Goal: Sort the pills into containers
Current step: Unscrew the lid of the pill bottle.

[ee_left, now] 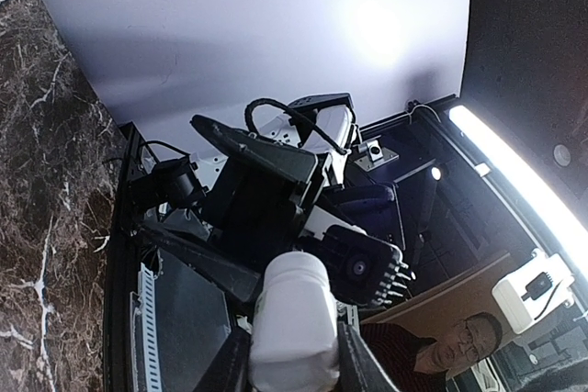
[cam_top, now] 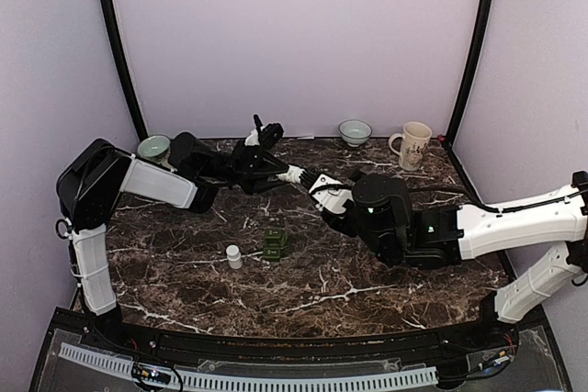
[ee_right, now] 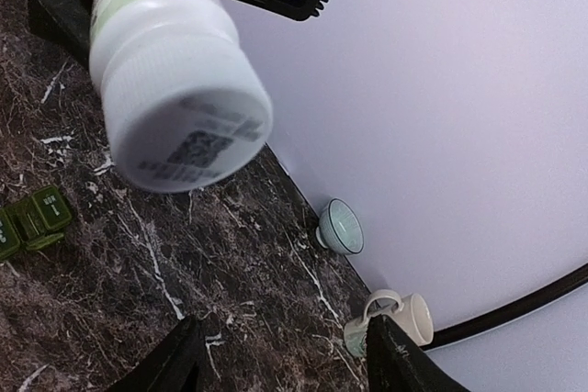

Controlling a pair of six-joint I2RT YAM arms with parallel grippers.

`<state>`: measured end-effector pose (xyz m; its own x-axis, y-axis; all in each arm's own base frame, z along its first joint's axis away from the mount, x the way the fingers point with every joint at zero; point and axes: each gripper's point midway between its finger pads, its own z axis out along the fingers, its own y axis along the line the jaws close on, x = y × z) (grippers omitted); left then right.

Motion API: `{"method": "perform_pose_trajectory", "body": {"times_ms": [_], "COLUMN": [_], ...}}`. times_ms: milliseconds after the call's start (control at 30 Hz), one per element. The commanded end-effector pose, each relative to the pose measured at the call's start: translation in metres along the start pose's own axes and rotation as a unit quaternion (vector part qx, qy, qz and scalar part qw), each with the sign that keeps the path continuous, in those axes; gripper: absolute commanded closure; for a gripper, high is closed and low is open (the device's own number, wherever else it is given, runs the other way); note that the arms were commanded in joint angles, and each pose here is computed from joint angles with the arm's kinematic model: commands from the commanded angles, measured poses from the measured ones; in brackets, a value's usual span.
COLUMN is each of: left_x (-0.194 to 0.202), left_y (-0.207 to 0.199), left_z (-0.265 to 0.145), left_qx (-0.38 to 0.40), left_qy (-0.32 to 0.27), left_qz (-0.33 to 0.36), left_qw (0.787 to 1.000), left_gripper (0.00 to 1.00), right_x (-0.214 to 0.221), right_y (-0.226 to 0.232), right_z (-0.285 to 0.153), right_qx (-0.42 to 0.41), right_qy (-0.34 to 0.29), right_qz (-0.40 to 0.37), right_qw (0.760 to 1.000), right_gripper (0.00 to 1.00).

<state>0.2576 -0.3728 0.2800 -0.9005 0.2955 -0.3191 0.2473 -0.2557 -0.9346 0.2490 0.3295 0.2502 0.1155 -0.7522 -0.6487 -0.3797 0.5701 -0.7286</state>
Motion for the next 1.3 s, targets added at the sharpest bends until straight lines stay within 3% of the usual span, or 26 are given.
{"method": "perform_pose_trajectory", "body": {"times_ms": [0, 233, 400, 567, 833, 1000, 1267], "left_x": [0.001, -0.008, -0.021, -0.029, -0.035, -0.037, -0.037], "left_y": [-0.027, -0.019, -0.005, 0.001, -0.004, -0.009, -0.003], "left_z": [0.002, 0.002, 0.001, -0.002, -0.005, -0.006, -0.007], "left_qx": [0.014, -0.003, -0.037, -0.066, -0.098, -0.111, -0.116], "left_qy": [0.008, -0.01, -0.038, -0.066, -0.09, -0.097, -0.094], "left_qz": [0.069, 0.084, 0.099, 0.129, 0.192, 0.221, 0.221], "left_qw": [0.998, 0.996, 0.994, 0.987, 0.972, 0.964, 0.964], "left_gripper": [1.0, 1.0, 1.0, 1.0, 1.0, 1.0, 1.0], "right_x": [-0.009, -0.033, -0.042, -0.043, -0.029, -0.025, -0.039], "right_y": [-0.016, -0.025, -0.049, -0.066, -0.038, -0.031, -0.04], "right_z": [-0.008, -0.019, -0.014, -0.002, 0.021, 0.019, 0.014], "right_qx": [0.007, -0.096, -0.18, -0.25, -0.399, -0.454, -0.501], "right_qy": [-0.009, -0.026, -0.021, 0.011, 0.099, 0.106, 0.072], "right_qz": [0.04, 0.191, 0.351, 0.482, 0.651, 0.701, 0.737], "right_qw": [0.999, 0.976, 0.919, 0.84, 0.638, 0.54, 0.448], "right_gripper": [0.4, 0.4, 0.4, 0.38, 0.36, 0.26, 0.23]}}
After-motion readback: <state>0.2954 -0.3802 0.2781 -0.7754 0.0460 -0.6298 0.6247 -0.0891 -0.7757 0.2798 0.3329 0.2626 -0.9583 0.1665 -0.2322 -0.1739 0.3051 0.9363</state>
